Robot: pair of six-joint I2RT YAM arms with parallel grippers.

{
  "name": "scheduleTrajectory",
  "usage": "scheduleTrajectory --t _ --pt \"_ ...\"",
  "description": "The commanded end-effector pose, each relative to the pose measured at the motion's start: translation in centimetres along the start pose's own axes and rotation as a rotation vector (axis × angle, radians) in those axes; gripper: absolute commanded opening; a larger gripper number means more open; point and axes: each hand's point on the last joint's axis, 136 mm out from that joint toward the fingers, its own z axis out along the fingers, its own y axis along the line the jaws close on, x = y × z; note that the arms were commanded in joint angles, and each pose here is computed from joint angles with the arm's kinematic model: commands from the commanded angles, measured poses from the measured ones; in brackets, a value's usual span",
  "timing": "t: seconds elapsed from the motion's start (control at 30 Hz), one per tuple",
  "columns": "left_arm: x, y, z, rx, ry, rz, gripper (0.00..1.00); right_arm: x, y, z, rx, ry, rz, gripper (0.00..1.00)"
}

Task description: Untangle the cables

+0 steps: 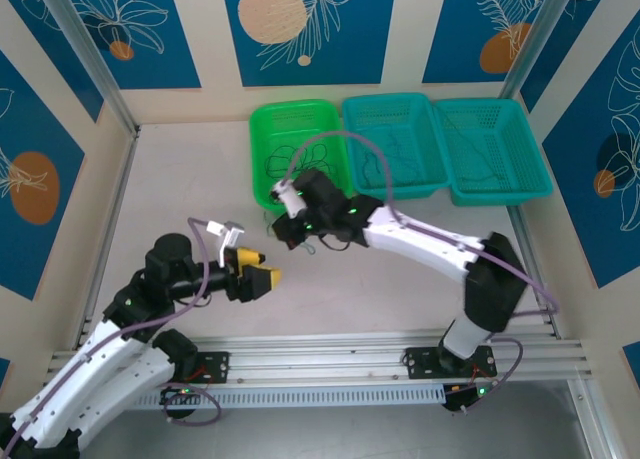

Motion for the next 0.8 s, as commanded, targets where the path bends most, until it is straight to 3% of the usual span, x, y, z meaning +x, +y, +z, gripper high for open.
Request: scheduleTrajectory --t 0.0,0.2,0.4,0.57,0.73,0.77 --pt "-4.6 -3.3 0.1 0.100 -0.093 0.164 0.92 -2.3 -3.0 -4.7 0.052 -0.119 0.117 0.00" --pt "-8.2 -2.7 1.6 0.036 -0.163 0.196 0.93 -6.6 -12.8 -15.4 0.287 -0.400 0.295 0.00" --pt "-9.0 -0.2 2.2 -0.102 -0.162 0.198 0.92 -8.3 -25.1 -25.3 0.575 -0.622 0.412 0.00" --pt "-8.7 1.2 1.9 -0.175 -0.162 0.187 0.92 -7.9 -35.5 -30.2 0.778 -0.674 0.525 0.00" --pt "-8.1 3.9 1.0 -0.322 -0.175 0.153 0.92 -5.8 -43.0 -30.8 0.816 -0.600 0.681 0.00" --pt "-8.0 4.4 0.8 -0.343 -0.182 0.152 0.92 -5.7 -43.6 -30.5 0.796 -0.583 0.688 0.13"
